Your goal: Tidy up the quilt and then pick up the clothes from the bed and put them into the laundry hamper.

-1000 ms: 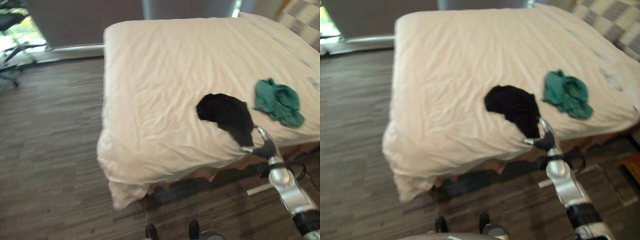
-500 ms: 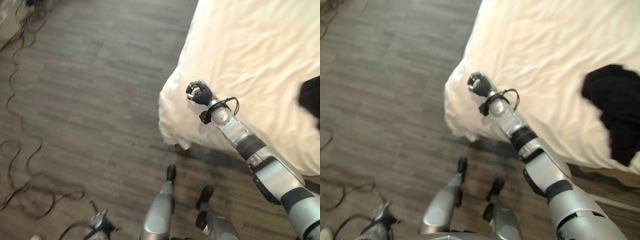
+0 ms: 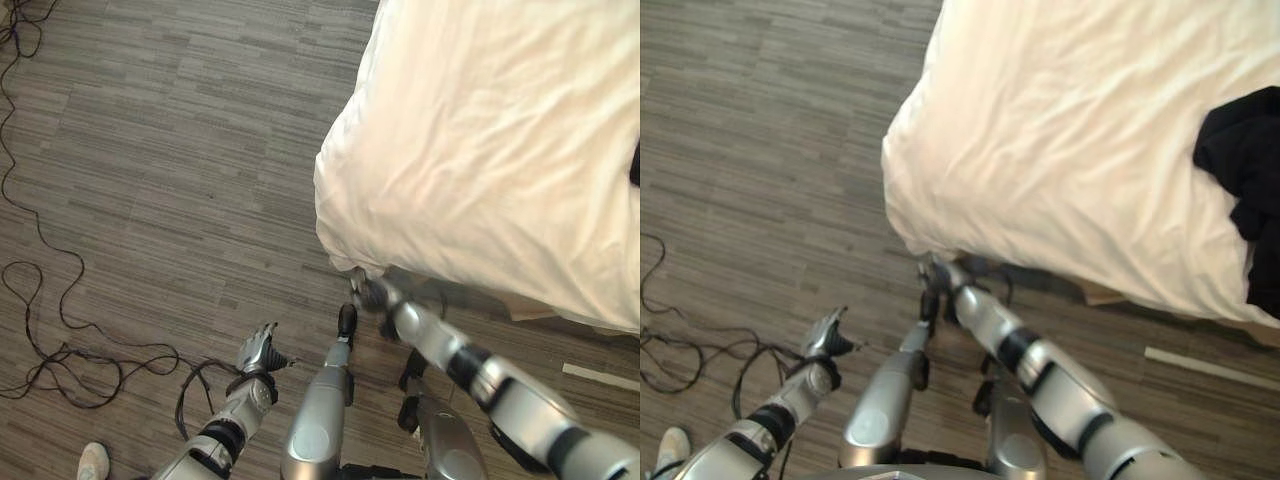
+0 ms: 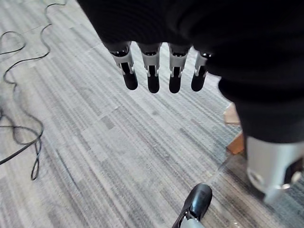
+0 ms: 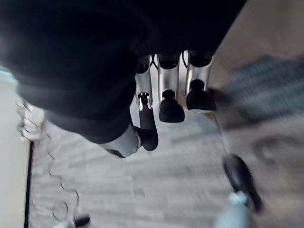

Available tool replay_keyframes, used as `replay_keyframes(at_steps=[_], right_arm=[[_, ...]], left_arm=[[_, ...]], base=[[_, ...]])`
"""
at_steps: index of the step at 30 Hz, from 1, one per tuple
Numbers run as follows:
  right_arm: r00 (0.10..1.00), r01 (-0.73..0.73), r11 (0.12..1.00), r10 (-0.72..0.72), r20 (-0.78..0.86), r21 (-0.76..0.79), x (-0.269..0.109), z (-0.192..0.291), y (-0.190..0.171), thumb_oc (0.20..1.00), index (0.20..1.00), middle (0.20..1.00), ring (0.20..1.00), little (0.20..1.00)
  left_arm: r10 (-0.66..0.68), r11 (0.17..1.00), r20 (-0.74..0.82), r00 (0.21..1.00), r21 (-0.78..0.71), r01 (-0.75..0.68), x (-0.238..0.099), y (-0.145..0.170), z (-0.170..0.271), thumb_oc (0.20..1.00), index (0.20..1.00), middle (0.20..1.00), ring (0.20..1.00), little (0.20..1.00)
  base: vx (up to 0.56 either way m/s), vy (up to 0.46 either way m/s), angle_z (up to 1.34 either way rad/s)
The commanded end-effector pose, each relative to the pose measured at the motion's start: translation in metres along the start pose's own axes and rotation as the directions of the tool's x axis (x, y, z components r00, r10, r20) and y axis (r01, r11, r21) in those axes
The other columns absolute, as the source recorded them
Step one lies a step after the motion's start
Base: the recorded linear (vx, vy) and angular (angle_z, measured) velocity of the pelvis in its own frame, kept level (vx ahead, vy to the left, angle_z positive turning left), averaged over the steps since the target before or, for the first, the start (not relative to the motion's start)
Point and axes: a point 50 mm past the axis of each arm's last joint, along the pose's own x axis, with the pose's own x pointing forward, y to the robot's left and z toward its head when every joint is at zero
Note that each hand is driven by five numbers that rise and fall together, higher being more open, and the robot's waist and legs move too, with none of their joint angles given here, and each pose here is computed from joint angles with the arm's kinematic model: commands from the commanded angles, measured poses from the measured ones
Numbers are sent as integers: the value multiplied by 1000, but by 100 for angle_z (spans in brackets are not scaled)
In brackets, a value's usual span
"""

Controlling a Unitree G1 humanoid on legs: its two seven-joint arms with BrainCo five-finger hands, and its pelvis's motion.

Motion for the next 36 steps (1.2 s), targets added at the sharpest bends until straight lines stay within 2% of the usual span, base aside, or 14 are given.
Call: replay_keyframes(at_steps=[1, 2, 4, 8, 9, 14, 17, 18, 21, 25, 26, 29, 30, 36], right_arm=[[972, -13, 988, -24, 233, 156, 4, 45, -9, 200, 200, 200, 200, 200], [891, 45, 963, -158, 425, 264, -14, 82, -44, 200, 200, 200, 200, 200], [806, 107, 938, -276, 524, 330, -28, 103, -68, 200, 200, 200, 200, 200], [678, 318, 880, -471, 564, 352, -43, 121, -112, 200, 200, 200, 200, 200], [653, 478, 807, -590, 475, 347, -42, 107, -140, 200, 200, 200, 200, 200], [655, 705, 624, -755, 29, 337, -45, 7, -160, 200, 200, 200, 200, 200], [626, 772, 565, -756, -191, 291, -63, -50, -145, 200, 200, 200, 200, 200], [561, 828, 493, -723, -403, 267, -90, -103, -123, 200, 200, 200, 200, 200], [467, 881, 379, -597, -652, 283, -130, -159, -70, 200, 200, 200, 200, 200], [454, 861, 433, -414, -789, 269, -161, -190, -9, 200, 200, 200, 200, 200], [461, 819, 500, -280, -842, 282, -174, -199, 33, 200, 200, 200, 200, 200], [469, 752, 591, -168, -867, 292, -181, -202, 66, 203, 203, 203, 203, 203], [450, 675, 671, -44, -892, 307, -189, -205, 98, 1000, 1000, 1000, 1000, 1000], [435, 506, 796, 96, -895, 332, -184, -200, 132, 1000, 1000, 1000, 1000, 1000]], left_arm=[[-67, 997, -146, 987, 35, 73, -14, -17, -43, 1000, 1000, 1000, 1000, 1000], [-78, 997, -228, 971, -11, 77, -20, -19, -62, 1000, 1000, 1000, 1000, 1000], [-74, 997, -237, 969, -41, 66, -21, -20, -63, 1000, 1000, 1000, 1000, 1000], [-33, 998, -182, 983, -60, 22, -16, -15, -48, 1000, 1000, 1000, 1000, 1000], [-6, 996, -121, 993, -93, -5, -12, -11, -33, 1000, 1000, 1000, 1000, 1000], [23, 971, -49, 999, -237, -34, -7, -5, -9, 1000, 1000, 1000, 1000, 1000], [18, 966, -55, 998, -255, -31, -6, -2, -9, 1000, 1000, 1000, 1000, 1000], [-8, 956, -78, 997, -294, -15, -7, -5, -13, 1000, 1000, 1000, 1000, 1000], [-42, 904, -113, 993, -428, -10, -5, -4, -14, 1000, 1000, 1000, 1000, 1000], [-85, 926, -114, 990, -375, 36, -5, -3, -21, 1000, 1000, 1000, 1000, 1000], [-109, 949, -124, 986, -309, 66, -8, -4, -31, 1000, 1000, 1000, 1000, 1000], [-131, 968, -126, 983, -230, 99, -11, -7, -37, 1000, 1000, 1000, 1000, 1000], [-171, 971, -138, 976, -193, 142, -15, -16, -43, 1000, 1000, 1000, 1000, 1000], [-227, 966, -129, 965, -159, 206, -17, -30, -38, 1000, 1000, 1000, 1000, 1000]], base=[[134, -7, -37], [71, 6, -38], [10, 38, -36], [-96, 39, -44], [-151, 60, -28], [-90, 50, -11], [4, 61, -15], [50, 78, -27], [106, 76, -14], [165, 81, -36], [212, 19, -87], [265, 27, -191], [314, 15, -181], [340, -279, -173]])
